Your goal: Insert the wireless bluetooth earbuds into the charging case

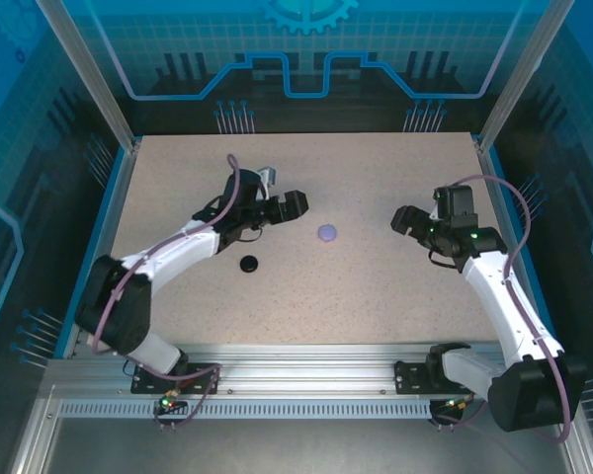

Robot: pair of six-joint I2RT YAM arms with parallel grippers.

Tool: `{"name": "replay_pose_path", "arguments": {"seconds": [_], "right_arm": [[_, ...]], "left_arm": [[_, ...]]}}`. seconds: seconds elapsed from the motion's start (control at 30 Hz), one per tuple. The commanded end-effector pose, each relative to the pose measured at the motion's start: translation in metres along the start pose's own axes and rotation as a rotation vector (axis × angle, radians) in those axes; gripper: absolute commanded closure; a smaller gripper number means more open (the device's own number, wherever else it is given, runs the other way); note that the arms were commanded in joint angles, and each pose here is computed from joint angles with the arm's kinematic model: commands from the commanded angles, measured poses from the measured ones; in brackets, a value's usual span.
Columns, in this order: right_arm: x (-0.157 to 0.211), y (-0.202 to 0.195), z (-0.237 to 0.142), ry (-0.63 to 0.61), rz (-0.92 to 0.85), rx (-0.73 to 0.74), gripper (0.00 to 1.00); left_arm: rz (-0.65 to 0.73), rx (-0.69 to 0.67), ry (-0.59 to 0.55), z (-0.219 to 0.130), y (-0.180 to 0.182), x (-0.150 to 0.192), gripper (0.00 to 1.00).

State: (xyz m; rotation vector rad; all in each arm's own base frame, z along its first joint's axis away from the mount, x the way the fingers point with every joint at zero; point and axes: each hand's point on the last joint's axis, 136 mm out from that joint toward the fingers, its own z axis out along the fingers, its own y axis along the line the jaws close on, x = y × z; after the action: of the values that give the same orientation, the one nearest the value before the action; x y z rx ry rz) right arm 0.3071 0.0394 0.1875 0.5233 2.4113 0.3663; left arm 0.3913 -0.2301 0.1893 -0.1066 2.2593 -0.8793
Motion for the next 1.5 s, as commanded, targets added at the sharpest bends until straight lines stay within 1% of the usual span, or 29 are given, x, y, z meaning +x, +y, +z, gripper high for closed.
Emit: {"name": "replay_pose_path", "arguments": {"seconds": [0.0, 0.13, 0.23, 0.27, 0.3, 0.37, 0.4, 0.43, 0.53, 0.6, 0.7, 0.8, 0.9, 0.93, 1.0, 1.1, 1.17, 1.23, 1.27, 1.3, 1.33, 1.47], "right_arm": [[-0.017, -0.011, -0.010, -0.043, -0.017, 0.061, 0.00], [-0.037, -0.027, -0.010, -0.096, -0.059, 0.174, 0.00], [-0.051, -0.051, -0.003, -0.165, -0.084, 0.320, 0.00], [-0.055, -0.060, 0.000, -0.199, -0.087, 0.363, 0.00], [-0.057, -0.065, 0.005, -0.238, -0.105, 0.387, 0.00], [-0.061, -0.068, 0.016, -0.319, -0.159, 0.384, 0.00], [-0.061, -0.071, 0.021, -0.356, -0.187, 0.393, 0.00], [-0.062, -0.072, 0.025, -0.378, -0.209, 0.396, 0.00], [-0.063, -0.074, 0.041, -0.416, -0.263, 0.396, 0.00], [-0.061, -0.076, 0.052, -0.430, -0.296, 0.398, 0.00], [-0.057, -0.075, 0.068, -0.436, -0.351, 0.382, 0.00], [-0.053, -0.067, 0.080, -0.461, -0.397, 0.343, 0.00], [-0.045, -0.062, 0.097, -0.486, -0.447, 0.292, 0.00], [-0.046, -0.058, 0.099, -0.482, -0.464, 0.277, 0.00], [-0.046, -0.048, 0.101, -0.530, -0.470, 0.200, 0.00], [-0.034, -0.039, 0.106, -0.571, -0.520, 0.124, 0.00], [-0.028, -0.033, 0.110, -0.562, -0.550, 0.080, 0.00], [-0.025, -0.033, 0.117, -0.578, -0.567, 0.066, 0.00], [-0.024, -0.032, 0.121, -0.539, -0.569, 0.064, 0.00], [-0.024, -0.029, 0.124, -0.509, -0.578, 0.046, 0.00], [-0.025, -0.028, 0.124, -0.514, -0.580, 0.033, 0.00], [-0.025, -0.029, 0.125, -0.501, -0.572, 0.019, 0.00]], "left_arm": [[0.145, -0.142, -0.062, -0.030, 0.022, -0.007, 0.01], [0.265, -0.238, -0.185, -0.060, 0.031, -0.026, 0.01], [0.371, -0.295, -0.295, -0.080, 0.040, -0.035, 0.01], [0.415, -0.310, -0.348, -0.086, 0.043, -0.038, 0.01], [0.462, -0.322, -0.402, -0.093, 0.045, -0.041, 0.01], [0.531, -0.354, -0.499, -0.107, 0.051, -0.044, 0.01], [0.566, -0.370, -0.532, -0.112, 0.055, -0.045, 0.01], [0.580, -0.390, -0.547, -0.117, 0.061, -0.045, 0.01], [0.567, -0.490, -0.570, -0.133, 0.095, -0.047, 0.01], [0.526, -0.545, -0.603, -0.146, 0.120, -0.049, 0.01], [0.468, -0.620, -0.598, -0.156, 0.158, -0.043, 0.01], [0.416, -0.646, -0.587, -0.152, 0.185, -0.031, 0.01], [0.416, -0.622, -0.606, -0.140, 0.194, -0.025, 0.01], [0.414, -0.623, -0.590, -0.133, 0.200, -0.022, 0.01], [0.429, -0.608, -0.593, -0.122, 0.206, -0.019, 0.01], [0.453, -0.568, -0.565, -0.102, 0.212, -0.012, 0.01], [0.463, -0.543, -0.533, -0.091, 0.214, -0.009, 0.01], [0.477, -0.526, -0.507, -0.081, 0.216, -0.006, 0.01], [0.479, -0.522, -0.497, -0.077, 0.219, -0.005, 0.01], [0.482, -0.519, -0.500, -0.077, 0.218, -0.007, 0.01], [0.471, -0.516, -0.474, -0.075, 0.219, -0.006, 0.01], [0.440, -0.500, -0.440, -0.071, 0.224, -0.011, 0.01]]}}
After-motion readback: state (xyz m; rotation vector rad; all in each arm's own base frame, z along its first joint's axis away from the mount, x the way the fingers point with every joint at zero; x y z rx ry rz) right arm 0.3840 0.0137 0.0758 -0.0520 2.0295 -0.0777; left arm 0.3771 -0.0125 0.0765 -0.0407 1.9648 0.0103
